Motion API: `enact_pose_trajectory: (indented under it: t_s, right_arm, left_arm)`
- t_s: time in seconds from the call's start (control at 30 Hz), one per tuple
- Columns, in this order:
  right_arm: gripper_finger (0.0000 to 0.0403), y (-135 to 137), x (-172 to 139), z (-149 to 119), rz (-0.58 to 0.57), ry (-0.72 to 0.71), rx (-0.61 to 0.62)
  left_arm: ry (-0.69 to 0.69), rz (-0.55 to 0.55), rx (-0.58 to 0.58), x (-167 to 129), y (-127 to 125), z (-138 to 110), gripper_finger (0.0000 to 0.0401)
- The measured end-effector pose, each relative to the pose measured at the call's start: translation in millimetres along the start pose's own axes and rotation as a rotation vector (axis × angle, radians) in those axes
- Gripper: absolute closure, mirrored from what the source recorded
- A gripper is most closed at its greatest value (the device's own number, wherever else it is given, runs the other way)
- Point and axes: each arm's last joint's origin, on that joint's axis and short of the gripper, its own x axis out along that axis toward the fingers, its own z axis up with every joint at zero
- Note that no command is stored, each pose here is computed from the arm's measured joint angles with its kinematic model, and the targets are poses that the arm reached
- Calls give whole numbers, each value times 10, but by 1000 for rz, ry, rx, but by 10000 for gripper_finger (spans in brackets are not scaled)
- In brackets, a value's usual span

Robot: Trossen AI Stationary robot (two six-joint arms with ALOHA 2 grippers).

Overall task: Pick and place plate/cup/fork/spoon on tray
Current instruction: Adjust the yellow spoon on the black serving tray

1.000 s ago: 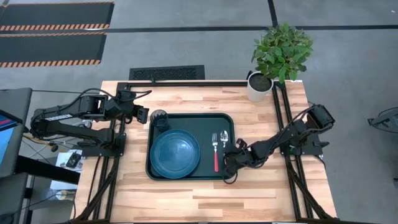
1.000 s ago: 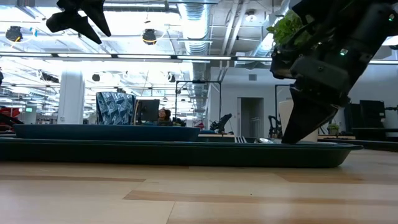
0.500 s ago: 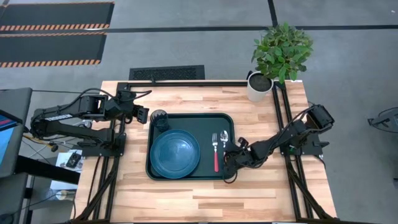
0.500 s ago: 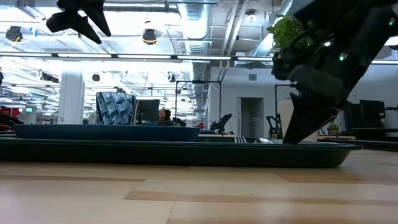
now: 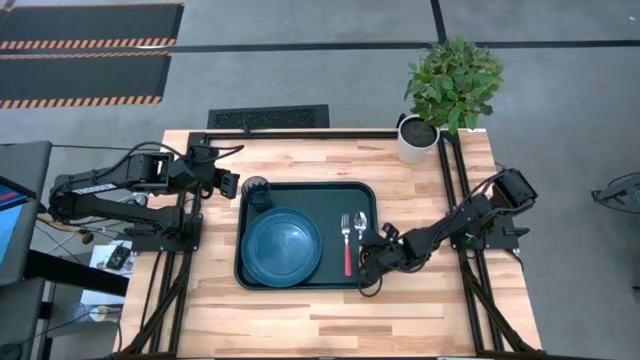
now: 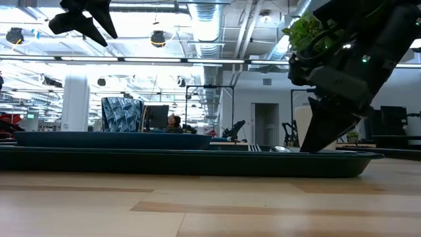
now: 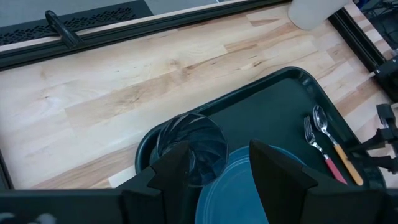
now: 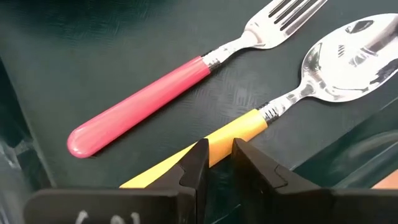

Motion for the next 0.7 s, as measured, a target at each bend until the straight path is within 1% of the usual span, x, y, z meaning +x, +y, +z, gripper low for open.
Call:
enact_pose_trajectory:
  t_s: [0.5, 0.7]
  right_arm:
    - [306, 50, -19, -29, 32, -1, 4]
    - [306, 59, -18, 42, 31, -12, -14]
  left_arm:
    - [1, -1, 0, 0, 0, 0, 248]
    - [3, -3, 0, -1, 0, -1, 248]
